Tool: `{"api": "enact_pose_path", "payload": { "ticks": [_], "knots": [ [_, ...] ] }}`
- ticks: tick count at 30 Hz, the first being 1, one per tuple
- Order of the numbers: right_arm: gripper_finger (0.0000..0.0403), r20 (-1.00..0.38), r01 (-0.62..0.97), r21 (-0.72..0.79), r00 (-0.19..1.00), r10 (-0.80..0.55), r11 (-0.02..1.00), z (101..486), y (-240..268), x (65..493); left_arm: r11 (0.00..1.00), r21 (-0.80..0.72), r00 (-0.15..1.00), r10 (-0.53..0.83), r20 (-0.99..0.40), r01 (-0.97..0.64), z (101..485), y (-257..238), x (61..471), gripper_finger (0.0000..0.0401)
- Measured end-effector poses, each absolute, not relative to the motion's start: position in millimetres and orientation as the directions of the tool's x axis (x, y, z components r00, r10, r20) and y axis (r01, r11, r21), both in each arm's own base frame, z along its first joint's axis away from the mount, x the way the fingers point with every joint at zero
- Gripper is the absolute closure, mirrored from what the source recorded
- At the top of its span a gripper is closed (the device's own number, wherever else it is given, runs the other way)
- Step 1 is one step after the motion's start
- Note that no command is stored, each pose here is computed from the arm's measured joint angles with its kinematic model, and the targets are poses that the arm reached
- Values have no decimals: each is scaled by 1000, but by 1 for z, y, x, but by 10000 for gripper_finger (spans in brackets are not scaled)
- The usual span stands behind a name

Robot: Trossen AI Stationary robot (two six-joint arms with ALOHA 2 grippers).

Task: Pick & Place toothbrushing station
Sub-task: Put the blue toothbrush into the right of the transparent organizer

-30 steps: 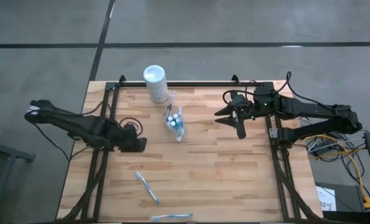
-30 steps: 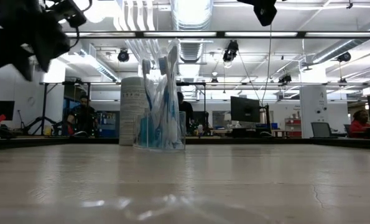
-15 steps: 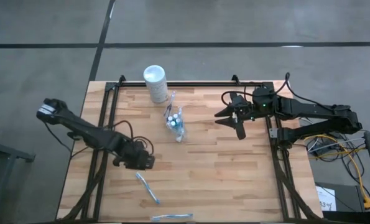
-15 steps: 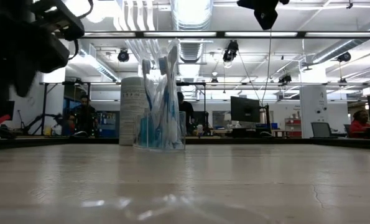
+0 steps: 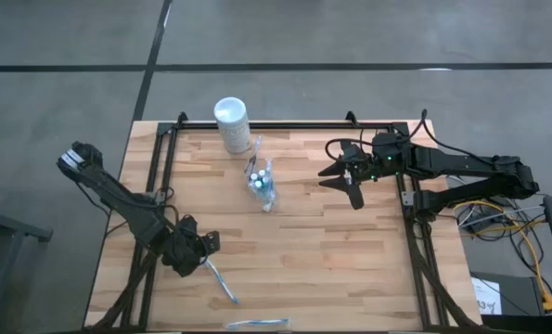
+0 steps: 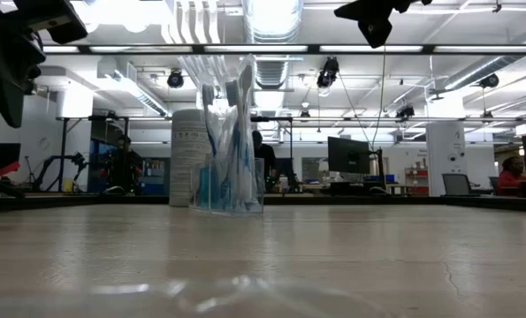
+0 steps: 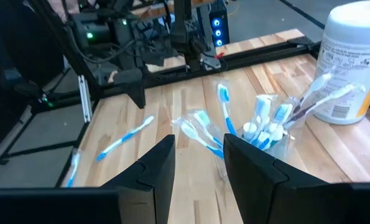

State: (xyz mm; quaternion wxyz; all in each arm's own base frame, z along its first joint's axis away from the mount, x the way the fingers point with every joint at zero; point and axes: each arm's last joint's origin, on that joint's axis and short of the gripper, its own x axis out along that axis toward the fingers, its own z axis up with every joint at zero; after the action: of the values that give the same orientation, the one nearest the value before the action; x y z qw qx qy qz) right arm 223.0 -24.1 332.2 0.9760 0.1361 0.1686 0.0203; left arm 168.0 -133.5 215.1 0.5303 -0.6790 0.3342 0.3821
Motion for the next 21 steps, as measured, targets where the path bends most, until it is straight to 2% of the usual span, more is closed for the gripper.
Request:
{"api": "enact_pose_path", "payload": {
  "ticks": [6, 9, 12, 21],
  "knots": [
    [271, -350, 13, 270, 933, 86, 963, 327, -25, 229, -250, -495, 516, -22, -856, -832, 203, -142, 190, 268],
    [271, -362, 17, 267, 928, 84, 964, 324, -25, 231, -276, -533, 566, -52, -823, -800, 199, -155, 210, 268],
    [271, -373, 21, 269, 924, 85, 963, 321, -26, 235, -249, -564, 596, -78, -799, -788, 195, -170, 228, 268],
    [271, -428, 37, 275, 900, 88, 961, 307, -28, 249, -225, -498, 524, -73, -848, -837, 199, -187, 250, 269]
  ]
}}
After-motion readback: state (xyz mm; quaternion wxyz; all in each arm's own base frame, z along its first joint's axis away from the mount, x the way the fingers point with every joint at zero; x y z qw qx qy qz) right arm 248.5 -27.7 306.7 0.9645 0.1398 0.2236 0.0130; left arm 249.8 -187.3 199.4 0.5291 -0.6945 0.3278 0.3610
